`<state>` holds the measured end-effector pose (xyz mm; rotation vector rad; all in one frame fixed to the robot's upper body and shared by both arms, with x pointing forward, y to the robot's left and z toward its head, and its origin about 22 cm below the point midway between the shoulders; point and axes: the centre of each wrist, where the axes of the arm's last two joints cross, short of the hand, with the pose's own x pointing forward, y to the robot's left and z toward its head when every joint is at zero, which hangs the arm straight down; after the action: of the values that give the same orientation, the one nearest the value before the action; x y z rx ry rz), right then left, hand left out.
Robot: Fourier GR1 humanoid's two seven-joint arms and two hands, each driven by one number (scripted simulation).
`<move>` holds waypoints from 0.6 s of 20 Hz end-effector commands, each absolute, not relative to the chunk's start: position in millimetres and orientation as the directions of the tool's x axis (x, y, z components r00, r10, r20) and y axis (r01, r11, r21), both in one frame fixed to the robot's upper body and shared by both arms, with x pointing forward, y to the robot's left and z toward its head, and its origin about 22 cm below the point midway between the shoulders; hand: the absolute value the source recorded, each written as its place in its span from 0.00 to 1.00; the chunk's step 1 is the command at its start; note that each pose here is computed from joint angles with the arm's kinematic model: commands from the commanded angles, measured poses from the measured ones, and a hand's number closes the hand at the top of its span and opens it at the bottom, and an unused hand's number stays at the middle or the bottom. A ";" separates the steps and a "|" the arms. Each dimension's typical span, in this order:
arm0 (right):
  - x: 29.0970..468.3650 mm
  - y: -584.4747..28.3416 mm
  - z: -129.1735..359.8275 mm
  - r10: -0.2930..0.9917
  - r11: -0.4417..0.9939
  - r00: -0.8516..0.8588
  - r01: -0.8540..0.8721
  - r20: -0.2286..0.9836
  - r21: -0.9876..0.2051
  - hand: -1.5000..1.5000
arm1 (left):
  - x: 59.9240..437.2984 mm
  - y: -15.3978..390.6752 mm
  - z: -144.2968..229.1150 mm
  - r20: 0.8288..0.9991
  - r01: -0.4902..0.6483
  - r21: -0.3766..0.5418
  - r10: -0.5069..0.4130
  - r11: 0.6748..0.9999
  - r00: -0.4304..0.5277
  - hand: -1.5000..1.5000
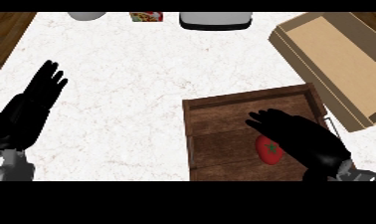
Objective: Pick the tomato from the tray and place it in the cardboard box
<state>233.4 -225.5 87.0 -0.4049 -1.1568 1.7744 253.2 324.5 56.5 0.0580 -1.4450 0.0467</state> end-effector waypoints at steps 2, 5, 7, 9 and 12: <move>244.7 -228.1 81.7 0.849 -0.112 -0.486 -0.547 0.206 -0.829 0.00 | 247.7 309.4 53.7 0.994 -0.069 0.018 -0.011 0.997 0.110 0.50; 242.5 -208.7 76.9 0.853 -0.156 -0.495 -0.544 0.165 -0.824 0.00 | 261.0 298.1 45.2 0.990 -0.059 0.005 0.003 0.998 0.140 0.50; 243.1 -222.3 74.7 0.853 -0.168 -0.497 -0.552 0.161 -0.816 0.00 | 253.9 331.1 60.0 0.991 -0.088 0.014 -0.002 0.996 0.135 0.50; 236.0 -209.5 67.1 0.856 -0.171 -0.493 -0.550 0.153 -0.818 0.00 | 248.1 320.0 46.5 0.991 -0.055 0.003 0.005 0.998 0.137 0.50; 242.1 -220.5 42.5 0.852 -0.169 -0.497 -0.554 0.162 -0.815 0.00 | 242.4 308.3 42.3 0.991 -0.076 0.005 0.005 0.997 0.130 0.50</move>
<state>244.7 -220.1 57.4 -0.4190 -1.0837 1.8157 245.2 317.1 51.5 0.0525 -1.4438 0.0512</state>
